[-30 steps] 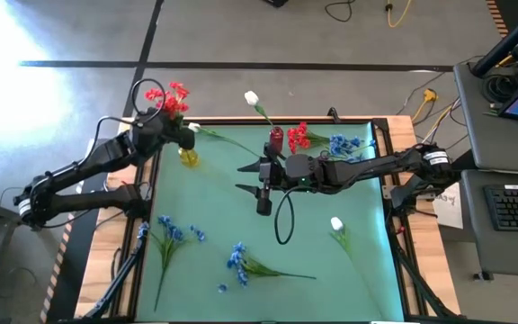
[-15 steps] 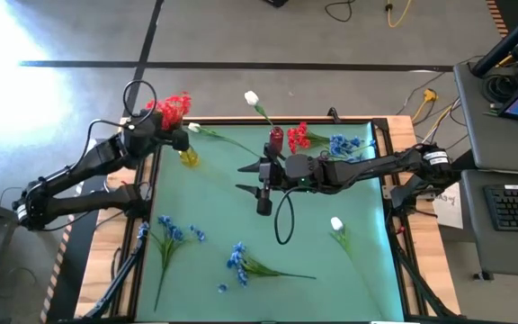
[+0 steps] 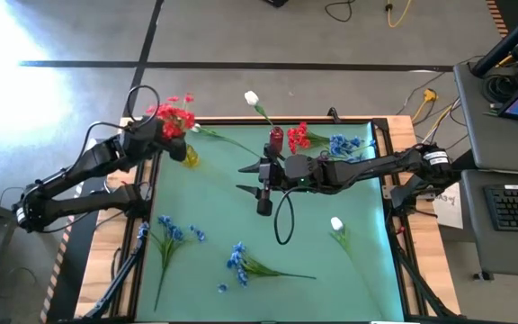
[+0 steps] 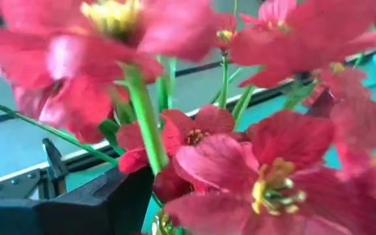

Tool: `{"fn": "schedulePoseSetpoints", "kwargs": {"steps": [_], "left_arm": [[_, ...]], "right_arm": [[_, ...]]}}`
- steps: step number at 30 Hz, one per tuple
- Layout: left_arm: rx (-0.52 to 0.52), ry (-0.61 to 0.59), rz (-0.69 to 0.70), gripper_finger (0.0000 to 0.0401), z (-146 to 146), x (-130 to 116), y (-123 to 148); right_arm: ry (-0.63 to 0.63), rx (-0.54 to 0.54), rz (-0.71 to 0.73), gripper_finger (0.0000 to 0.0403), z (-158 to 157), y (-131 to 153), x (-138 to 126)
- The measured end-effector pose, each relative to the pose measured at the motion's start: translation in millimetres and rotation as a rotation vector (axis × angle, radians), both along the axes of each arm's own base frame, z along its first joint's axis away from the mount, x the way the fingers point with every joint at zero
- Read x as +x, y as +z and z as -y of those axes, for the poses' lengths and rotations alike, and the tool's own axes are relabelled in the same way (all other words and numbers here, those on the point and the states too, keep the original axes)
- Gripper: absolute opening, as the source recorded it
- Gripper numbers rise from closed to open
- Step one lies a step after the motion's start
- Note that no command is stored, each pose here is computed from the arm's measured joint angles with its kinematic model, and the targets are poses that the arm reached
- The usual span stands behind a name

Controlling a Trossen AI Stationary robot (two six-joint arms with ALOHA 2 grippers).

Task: Sort flowers into vase by color
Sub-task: Put the left red flower into the yellow vase, then put the bottom white flower into the red vase

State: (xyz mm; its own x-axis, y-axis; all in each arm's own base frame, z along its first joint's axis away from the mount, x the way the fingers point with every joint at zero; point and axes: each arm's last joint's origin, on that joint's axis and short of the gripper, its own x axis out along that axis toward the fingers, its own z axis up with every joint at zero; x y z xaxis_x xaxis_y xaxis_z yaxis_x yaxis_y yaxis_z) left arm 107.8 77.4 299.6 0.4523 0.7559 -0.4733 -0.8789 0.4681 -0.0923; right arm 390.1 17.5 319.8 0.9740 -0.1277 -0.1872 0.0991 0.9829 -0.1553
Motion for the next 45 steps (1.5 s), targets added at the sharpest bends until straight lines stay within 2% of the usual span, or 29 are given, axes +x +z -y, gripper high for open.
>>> {"fn": "schedulePoseSetpoints", "kwargs": {"steps": [5, 9, 11, 15, 21, 28, 33, 36, 40, 45], "left_arm": [[-0.047, -0.001, -0.069, 0.0264, 2.6, -4.2, -6.5], [-0.132, 0.017, -0.112, 0.0264, 6.5, -10.0, -14.0], [-0.198, -0.023, -0.129, 0.0264, 10.0, -12.6, -15.5], [-0.318, -0.084, -0.139, 0.0264, 17.0, -18.4, -9.2], [-0.359, -0.062, -0.169, 0.0264, 23.6, -29.6, 5.6], [-0.345, -0.048, -0.136, 0.0264, 31.6, -43.8, 28.7], [-0.365, -0.021, -0.111, 0.0264, 42.6, -62.6, 32.1], [-0.376, 0.000, -0.047, 0.0264, 51.6, -77.4, 28.6], [-0.302, -0.052, 0.086, 0.0264, 60.4, -91.1, 28.8], [-0.193, -0.107, 0.190, 0.0264, 67.9, -103.4, 31.8]], "right_arm": [[0.000, 0.002, 0.000, 0.0196, 0.0, 0.0, 0.0], [-0.004, 0.017, -0.008, 0.0196, 0.0, -1.0, -0.2], [-0.004, 0.018, -0.016, 0.0196, 0.0, -1.9, -0.4], [-0.004, 0.018, -0.020, 0.0196, 0.0, -2.2, -0.4], [-0.004, 0.018, -0.020, 0.0196, 0.0, -2.1, -0.5], [-0.005, 0.046, -0.063, 0.0196, -0.3, -4.7, -2.8], [0.008, 0.088, -0.190, 0.0194, -9.8, 0.5, -6.5], [0.039, 0.109, -0.290, 0.0191, -21.6, 4.1, -11.5], [0.039, 0.165, -0.384, 0.0184, -34.6, 16.6, -19.2], [-0.002, 0.262, -0.497, 0.0176, -42.5, 32.0, -31.3]]}}
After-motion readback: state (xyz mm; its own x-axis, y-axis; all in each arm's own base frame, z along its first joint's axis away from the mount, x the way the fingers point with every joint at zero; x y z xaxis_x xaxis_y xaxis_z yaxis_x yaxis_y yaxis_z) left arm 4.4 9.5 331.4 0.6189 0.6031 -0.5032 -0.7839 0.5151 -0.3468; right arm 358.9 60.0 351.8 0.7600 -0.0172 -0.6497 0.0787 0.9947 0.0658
